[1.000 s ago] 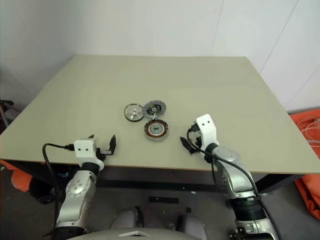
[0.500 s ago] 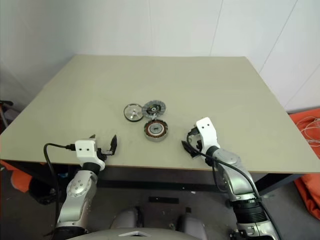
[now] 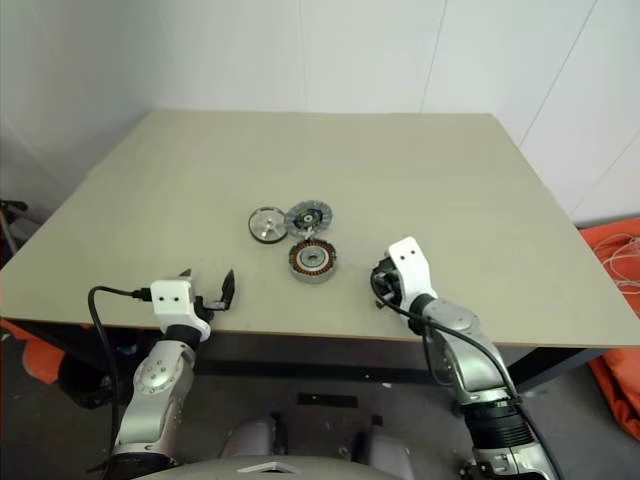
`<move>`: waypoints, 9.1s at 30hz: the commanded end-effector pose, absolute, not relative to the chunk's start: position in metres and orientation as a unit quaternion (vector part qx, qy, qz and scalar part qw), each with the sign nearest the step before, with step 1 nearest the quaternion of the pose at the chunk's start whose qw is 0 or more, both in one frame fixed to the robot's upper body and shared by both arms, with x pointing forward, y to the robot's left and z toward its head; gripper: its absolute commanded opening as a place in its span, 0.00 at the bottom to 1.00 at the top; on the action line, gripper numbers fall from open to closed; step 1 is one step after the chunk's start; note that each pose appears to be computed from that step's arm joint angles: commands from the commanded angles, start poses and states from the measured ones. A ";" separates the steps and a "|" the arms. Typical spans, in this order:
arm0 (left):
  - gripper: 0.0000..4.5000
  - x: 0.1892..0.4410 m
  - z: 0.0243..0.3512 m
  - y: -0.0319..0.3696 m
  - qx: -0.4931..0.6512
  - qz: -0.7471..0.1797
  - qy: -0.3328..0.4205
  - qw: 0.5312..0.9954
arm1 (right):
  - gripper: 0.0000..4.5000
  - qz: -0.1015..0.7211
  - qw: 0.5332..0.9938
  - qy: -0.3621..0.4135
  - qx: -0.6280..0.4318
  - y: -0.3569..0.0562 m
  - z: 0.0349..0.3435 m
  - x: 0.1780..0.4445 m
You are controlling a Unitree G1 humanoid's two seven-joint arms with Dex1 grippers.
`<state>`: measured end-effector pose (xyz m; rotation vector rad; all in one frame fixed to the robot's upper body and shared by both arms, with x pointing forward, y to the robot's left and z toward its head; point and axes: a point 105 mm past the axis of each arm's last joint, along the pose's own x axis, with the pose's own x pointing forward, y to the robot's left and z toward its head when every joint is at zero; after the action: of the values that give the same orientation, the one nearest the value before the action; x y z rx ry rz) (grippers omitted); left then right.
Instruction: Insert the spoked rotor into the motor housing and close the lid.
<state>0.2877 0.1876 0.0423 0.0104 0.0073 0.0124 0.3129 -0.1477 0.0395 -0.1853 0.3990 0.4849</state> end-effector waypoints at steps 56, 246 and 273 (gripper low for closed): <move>1.00 0.291 0.058 0.186 0.004 0.003 -0.025 1.000 | 0.13 0.414 0.893 0.096 -0.148 -0.029 0.079 0.362; 1.00 0.294 0.049 0.178 -0.007 -0.019 -0.015 1.000 | 0.01 0.396 0.894 0.115 -0.173 -0.031 0.083 0.369; 1.00 0.292 0.052 0.173 -0.009 -0.026 -0.015 1.000 | 0.01 0.406 0.898 0.081 -0.147 -0.034 0.097 0.372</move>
<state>0.2902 0.1761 0.0362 -0.0261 0.0248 -0.0432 0.3687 -0.0386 0.0845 -0.2893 0.2140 0.8351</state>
